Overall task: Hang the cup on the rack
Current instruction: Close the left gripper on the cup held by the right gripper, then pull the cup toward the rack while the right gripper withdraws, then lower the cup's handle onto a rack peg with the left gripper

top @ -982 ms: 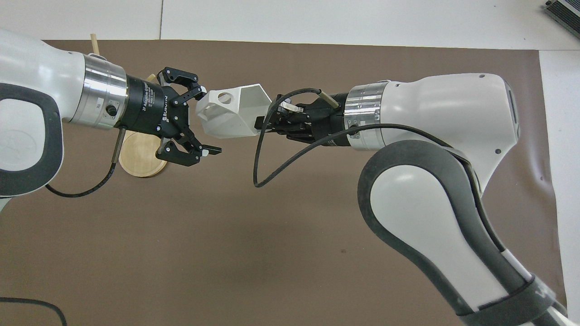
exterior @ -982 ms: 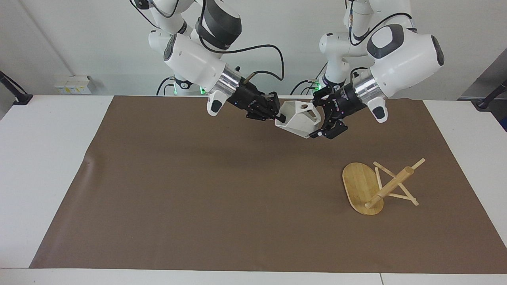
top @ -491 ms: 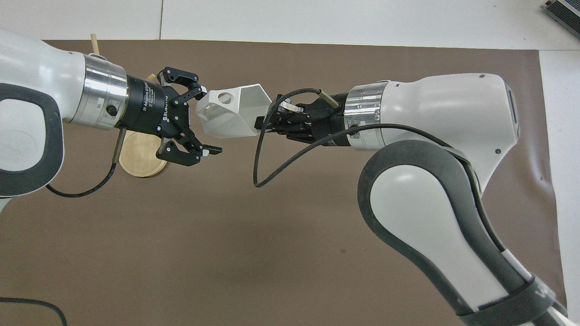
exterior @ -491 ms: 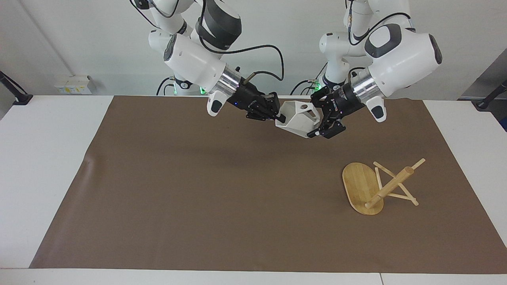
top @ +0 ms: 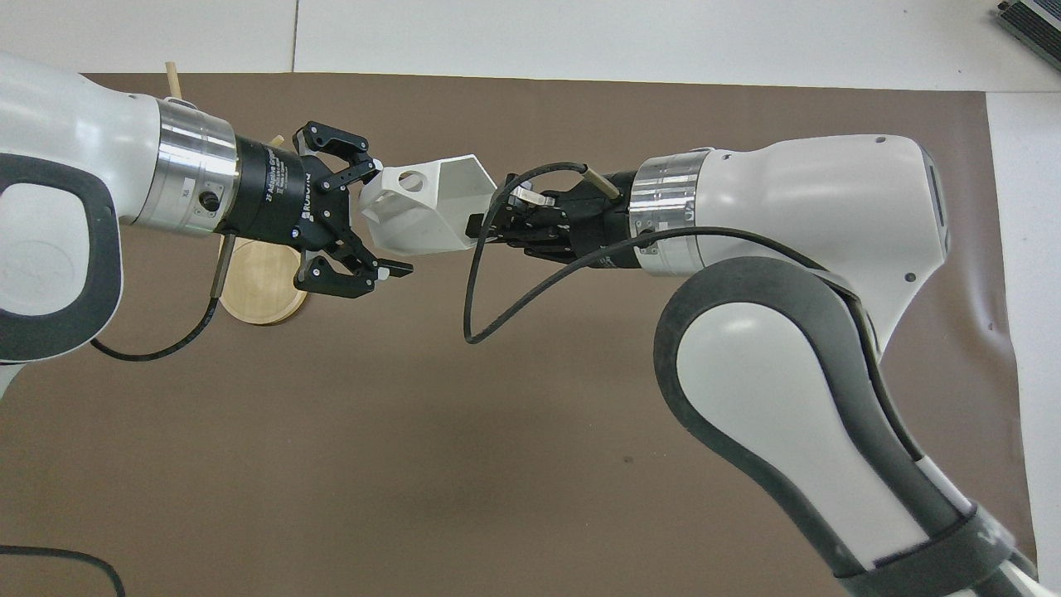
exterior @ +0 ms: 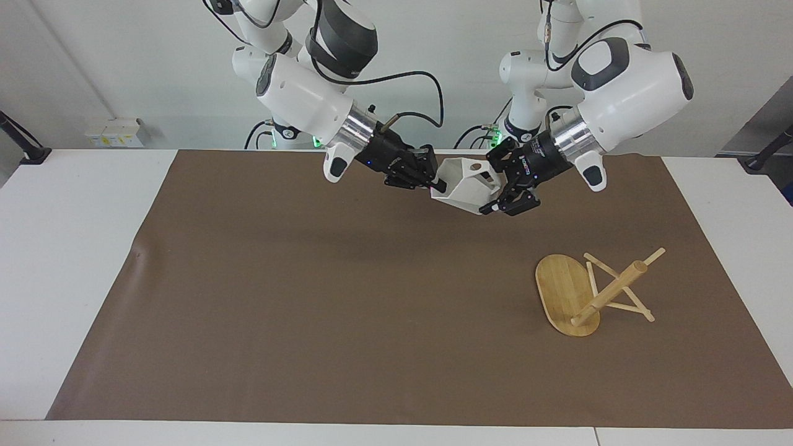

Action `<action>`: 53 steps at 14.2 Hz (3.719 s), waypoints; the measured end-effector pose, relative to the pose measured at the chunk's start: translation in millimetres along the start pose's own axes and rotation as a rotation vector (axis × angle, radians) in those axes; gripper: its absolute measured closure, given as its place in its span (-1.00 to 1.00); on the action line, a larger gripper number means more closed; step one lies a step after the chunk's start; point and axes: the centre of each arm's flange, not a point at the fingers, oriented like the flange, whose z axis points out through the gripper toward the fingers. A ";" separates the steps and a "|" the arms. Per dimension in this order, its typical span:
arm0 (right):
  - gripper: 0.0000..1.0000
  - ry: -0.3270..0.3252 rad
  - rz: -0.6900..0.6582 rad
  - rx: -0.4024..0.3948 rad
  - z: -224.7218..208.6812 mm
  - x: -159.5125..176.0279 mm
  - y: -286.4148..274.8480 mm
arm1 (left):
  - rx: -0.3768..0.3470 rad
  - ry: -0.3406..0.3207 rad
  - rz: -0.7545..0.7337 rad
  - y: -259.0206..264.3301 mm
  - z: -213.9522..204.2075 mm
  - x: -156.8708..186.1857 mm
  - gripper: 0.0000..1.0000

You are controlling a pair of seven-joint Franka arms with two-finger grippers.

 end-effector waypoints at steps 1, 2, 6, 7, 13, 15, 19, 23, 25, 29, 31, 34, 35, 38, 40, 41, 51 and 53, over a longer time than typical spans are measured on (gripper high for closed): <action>0.87 0.000 -0.001 0.001 -0.2 -0.2 -0.5 | -0.001 0.000 0.000 -0.3 -0.8 -0.2 -0.42; 0.87 0.000 -0.001 0.002 -0.3 -0.4 -1.1 | -0.003 0.000 0.001 -0.6 -1.7 -0.4 -0.42; 0.29 0.003 0.000 0.002 -0.2 0.5 -0.5 | -0.012 -0.001 0.001 -3.1 -7.2 -2.5 -0.42; 0.08 0.003 0.000 0.003 -0.2 0.5 -0.6 | -0.012 -0.001 0.001 -4.0 -7.8 -2.6 -0.42; -1.00 0.004 0.000 0.003 -0.4 0.8 -0.4 | -0.045 0.031 -0.052 -3.0 -3.0 13.9 -0.42; -1.00 0.009 -0.019 -0.008 -1.1 1.8 0.5 | -0.079 0.057 -0.091 -1.0 -0.4 22.5 -0.42; -1.00 0.048 -0.092 -0.098 -7.4 10.7 9.9 | -0.142 0.090 -0.195 -0.2 4.4 45.8 -0.42; -1.00 0.039 -0.241 -0.280 -35.6 41.7 51.6 | -0.203 0.107 -0.291 -5.5 11.7 74.1 -0.42; -1.00 0.019 -0.325 -0.360 -61.4 62.4 80.6 | -0.235 0.109 -0.349 -7.7 12.5 89.5 -0.42; -1.00 -0.013 -0.408 -0.596 -117.4 91.8 136.3 | -0.286 0.113 -0.444 -11.4 16.0 112.2 -0.42; -1.00 -0.033 -0.422 -0.698 -138.5 98.0 155.4 | -0.305 0.113 -0.487 -12.4 16.5 121.7 -0.42; -1.00 -0.063 -0.419 -0.816 -173.4 105.2 182.7 | -0.342 0.109 -0.544 -14.7 16.1 134.7 -0.42; -1.00 -0.069 -0.417 -0.848 -184.8 107.0 190.2 | -0.347 0.109 -0.557 -15.9 16.6 137.0 -0.42; -1.00 -0.074 -0.396 -0.940 -213.6 109.3 206.8 | -0.375 0.099 -0.615 -12.9 4.5 150.3 -0.42; -1.00 -0.074 -0.375 -0.980 -229.8 109.2 214.7 | -0.395 0.093 -0.649 -9.1 -7.1 162.1 -0.42; -1.00 -0.079 -0.358 -0.989 -237.4 108.4 219.2 | -0.401 0.090 -0.660 -8.1 -10.0 165.0 -0.42; -1.00 -0.113 -0.305 -0.996 -283.9 78.3 188.1 | -0.495 0.057 -0.745 -2.7 -14.2 179.5 -0.42; -1.00 -0.089 -0.291 -0.996 -299.5 74.7 188.0 | -0.511 0.054 -0.752 -0.9 -12.1 182.9 -0.42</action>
